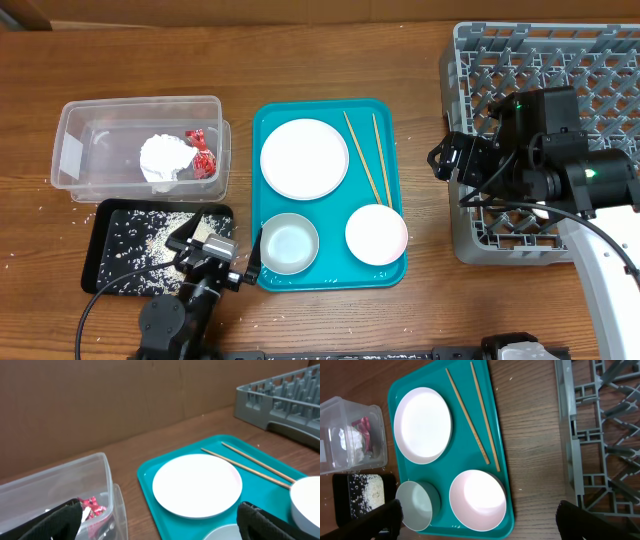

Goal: Sort waste into correct bins and load items into the dishwasher
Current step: 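Grasp the white bowl on the tray with the right gripper and lift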

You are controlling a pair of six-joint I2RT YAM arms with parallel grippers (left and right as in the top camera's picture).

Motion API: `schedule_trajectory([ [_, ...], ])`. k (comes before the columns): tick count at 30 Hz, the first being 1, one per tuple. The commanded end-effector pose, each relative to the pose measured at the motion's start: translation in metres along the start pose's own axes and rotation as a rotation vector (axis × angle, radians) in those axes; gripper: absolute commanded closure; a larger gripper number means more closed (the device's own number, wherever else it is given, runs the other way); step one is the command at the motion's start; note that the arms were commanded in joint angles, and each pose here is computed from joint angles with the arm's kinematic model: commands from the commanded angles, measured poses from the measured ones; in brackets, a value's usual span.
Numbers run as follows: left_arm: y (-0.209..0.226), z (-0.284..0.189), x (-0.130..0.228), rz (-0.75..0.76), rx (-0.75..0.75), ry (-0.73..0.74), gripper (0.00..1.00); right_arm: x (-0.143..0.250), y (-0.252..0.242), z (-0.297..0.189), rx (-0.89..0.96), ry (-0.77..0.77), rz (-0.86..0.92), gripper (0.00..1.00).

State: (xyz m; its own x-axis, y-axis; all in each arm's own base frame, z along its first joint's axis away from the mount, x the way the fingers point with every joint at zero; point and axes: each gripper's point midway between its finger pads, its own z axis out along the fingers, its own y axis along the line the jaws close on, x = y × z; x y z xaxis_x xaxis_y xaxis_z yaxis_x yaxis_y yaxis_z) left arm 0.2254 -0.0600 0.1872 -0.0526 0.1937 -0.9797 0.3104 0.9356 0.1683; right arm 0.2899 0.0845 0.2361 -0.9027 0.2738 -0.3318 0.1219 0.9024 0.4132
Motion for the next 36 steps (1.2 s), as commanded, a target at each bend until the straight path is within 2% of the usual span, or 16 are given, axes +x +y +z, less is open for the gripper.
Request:
schedule_trajectory([
  [1,0.002,0.009,0.018,0.009,-0.022,-0.012,0.00,-0.002,0.000,0.000,0.000,-0.006,0.006,0.00],
  [3,0.000,0.014,0.029,0.010,-0.019,-0.018,0.00,-0.002,0.000,0.000,0.000,-0.006,0.006,0.00],
  [23,0.001,0.015,0.027,0.014,-0.025,-0.044,0.00,-0.002,0.001,0.000,-0.006,-0.006,0.010,0.00],
  [27,0.001,0.015,0.027,0.014,-0.025,-0.044,0.00,-0.025,0.020,-0.003,-0.095,-0.092,-0.002,0.00],
  [30,0.001,0.015,0.027,0.014,-0.025,-0.044,0.00,-0.007,0.022,0.005,-0.094,-0.009,0.000,0.14],
  [35,0.001,0.015,0.027,0.014,-0.025,-0.044,0.00,0.057,0.011,0.052,0.004,0.202,-0.061,0.17],
  [36,0.001,0.015,0.027,0.014,-0.025,-0.044,0.00,0.070,0.010,0.064,0.007,0.234,-0.079,0.20],
])
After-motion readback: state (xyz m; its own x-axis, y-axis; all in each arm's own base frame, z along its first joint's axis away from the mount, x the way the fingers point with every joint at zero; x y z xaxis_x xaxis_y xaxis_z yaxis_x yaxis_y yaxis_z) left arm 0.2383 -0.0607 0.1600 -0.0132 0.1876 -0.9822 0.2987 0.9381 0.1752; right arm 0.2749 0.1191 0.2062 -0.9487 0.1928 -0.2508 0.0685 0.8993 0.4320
